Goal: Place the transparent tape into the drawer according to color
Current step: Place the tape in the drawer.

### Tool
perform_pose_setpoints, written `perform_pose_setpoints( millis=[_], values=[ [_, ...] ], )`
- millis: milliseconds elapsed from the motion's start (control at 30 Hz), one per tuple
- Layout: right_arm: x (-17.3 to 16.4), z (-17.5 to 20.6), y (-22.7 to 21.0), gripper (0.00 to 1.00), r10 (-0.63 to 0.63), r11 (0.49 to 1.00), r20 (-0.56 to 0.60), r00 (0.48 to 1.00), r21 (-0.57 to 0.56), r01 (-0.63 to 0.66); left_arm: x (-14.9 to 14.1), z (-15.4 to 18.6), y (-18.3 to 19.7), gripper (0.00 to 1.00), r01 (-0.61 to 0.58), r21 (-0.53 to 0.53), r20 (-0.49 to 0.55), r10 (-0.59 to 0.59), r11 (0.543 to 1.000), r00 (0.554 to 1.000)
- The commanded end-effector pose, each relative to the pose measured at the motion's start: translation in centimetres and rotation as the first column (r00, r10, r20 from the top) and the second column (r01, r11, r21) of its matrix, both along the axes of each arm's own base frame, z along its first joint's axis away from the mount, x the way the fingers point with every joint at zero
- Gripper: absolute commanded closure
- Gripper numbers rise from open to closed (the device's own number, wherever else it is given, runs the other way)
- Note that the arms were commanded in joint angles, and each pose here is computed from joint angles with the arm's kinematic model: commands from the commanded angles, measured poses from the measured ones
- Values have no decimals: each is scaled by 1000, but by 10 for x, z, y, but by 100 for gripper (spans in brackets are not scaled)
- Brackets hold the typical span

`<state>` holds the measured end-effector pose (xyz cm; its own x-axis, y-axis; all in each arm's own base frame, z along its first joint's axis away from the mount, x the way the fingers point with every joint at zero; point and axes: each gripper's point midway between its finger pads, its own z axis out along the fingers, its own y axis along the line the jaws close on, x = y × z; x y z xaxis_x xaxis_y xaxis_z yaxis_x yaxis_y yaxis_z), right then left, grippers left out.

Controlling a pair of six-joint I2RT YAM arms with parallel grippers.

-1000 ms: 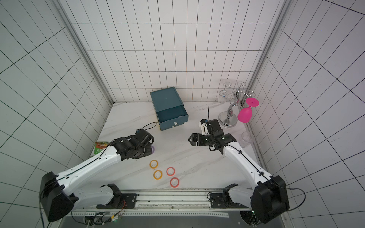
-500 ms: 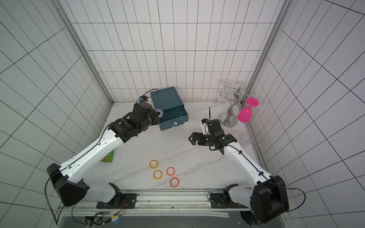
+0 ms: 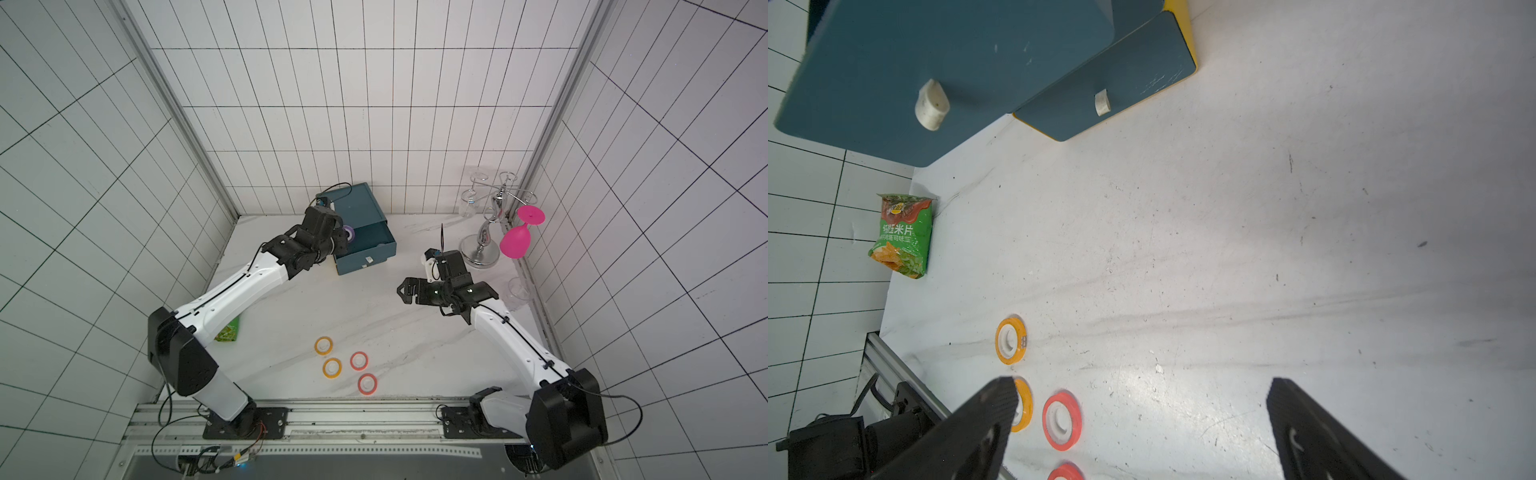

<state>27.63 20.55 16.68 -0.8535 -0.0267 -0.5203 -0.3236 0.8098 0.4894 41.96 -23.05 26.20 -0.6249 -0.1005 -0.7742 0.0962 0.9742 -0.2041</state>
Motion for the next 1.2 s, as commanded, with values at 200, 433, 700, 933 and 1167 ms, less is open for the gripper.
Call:
perform_pose_setpoints(
  millis=[200,433,700,933,1167],
  values=[
    [9,3,4,1,3,1000,7,1000,17,-3,6,20,-7,44,33,-39,54,-31,999,998],
    [18,22,15,1,37,999,87,996,35,-40,14,45,13,33,21,-161,85,-7,987,996],
    [32,47,47,1,100,995,223,970,0,-103,48,43,45,17,4,-294,40,8,956,999],
    [48,67,65,1,105,994,321,941,-15,-105,72,22,52,20,-12,-316,-10,10,949,1000],
    [60,68,81,4,109,994,364,925,-34,-103,86,-6,43,30,-5,-309,-77,-19,951,997]
  ],
)
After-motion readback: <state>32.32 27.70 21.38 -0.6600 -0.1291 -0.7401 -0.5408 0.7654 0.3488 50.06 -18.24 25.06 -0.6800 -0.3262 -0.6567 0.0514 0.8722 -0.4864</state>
